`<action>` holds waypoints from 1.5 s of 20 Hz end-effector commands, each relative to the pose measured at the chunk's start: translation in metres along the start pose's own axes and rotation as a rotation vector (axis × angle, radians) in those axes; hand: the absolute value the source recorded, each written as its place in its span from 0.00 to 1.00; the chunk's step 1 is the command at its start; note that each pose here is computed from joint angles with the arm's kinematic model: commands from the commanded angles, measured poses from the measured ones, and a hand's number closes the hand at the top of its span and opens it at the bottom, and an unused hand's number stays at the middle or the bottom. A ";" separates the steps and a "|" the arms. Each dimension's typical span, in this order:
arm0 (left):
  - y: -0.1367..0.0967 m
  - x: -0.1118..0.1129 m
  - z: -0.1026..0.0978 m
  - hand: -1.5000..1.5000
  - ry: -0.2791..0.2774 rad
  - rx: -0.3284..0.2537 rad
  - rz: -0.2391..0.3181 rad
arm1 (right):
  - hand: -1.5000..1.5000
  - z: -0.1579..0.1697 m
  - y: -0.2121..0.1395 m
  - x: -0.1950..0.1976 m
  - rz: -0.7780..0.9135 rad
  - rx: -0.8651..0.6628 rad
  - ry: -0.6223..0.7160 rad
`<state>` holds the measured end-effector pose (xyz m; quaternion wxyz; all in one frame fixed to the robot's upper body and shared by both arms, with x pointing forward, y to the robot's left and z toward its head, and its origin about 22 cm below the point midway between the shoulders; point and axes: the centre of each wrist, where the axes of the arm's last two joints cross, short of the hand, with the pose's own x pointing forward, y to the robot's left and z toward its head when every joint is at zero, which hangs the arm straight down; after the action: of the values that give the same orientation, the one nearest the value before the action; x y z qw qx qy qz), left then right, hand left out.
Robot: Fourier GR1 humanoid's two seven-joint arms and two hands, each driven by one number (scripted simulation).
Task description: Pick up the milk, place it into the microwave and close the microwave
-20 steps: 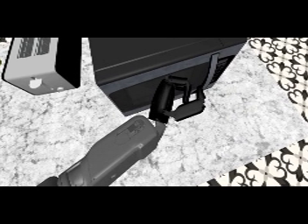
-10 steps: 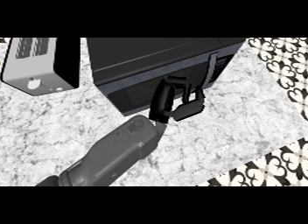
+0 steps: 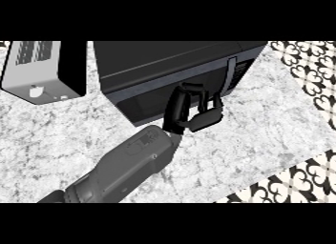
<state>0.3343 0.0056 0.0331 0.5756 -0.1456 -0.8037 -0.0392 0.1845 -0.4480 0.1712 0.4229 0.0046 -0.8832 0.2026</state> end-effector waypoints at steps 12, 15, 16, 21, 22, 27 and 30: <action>0.002 0.006 -0.021 1.00 -0.024 0.017 -0.005 | 0.00 -0.005 -0.026 -0.003 -0.020 -0.018 -0.014; 0.001 0.004 -0.020 1.00 -0.024 0.003 -0.006 | 0.00 -0.005 -0.030 -0.005 -0.035 -0.023 -0.002; 0.001 0.006 -0.021 1.00 -0.025 0.009 -0.004 | 0.00 -0.005 -0.033 -0.006 -0.036 -0.045 -0.008; 0.000 0.004 -0.020 1.00 -0.036 -0.003 -0.013 | 0.00 -0.010 -0.040 -0.005 -0.050 -0.044 -0.014; -0.001 0.009 -0.025 1.00 -0.034 0.010 0.009 | 0.00 -0.005 -0.040 -0.009 -0.057 -0.053 0.002; -0.002 0.006 -0.023 1.00 -0.025 0.001 0.012 | 0.00 -0.013 -0.048 -0.006 -0.069 -0.042 -0.013; -0.002 0.006 -0.023 1.00 -0.038 -0.007 0.010 | 0.00 -0.013 -0.053 -0.007 -0.077 -0.062 -0.024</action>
<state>0.3346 -0.0009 0.0326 0.5591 -0.1618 -0.8124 -0.0350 0.2056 -0.4881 0.1894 0.4302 0.0169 -0.8883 0.1598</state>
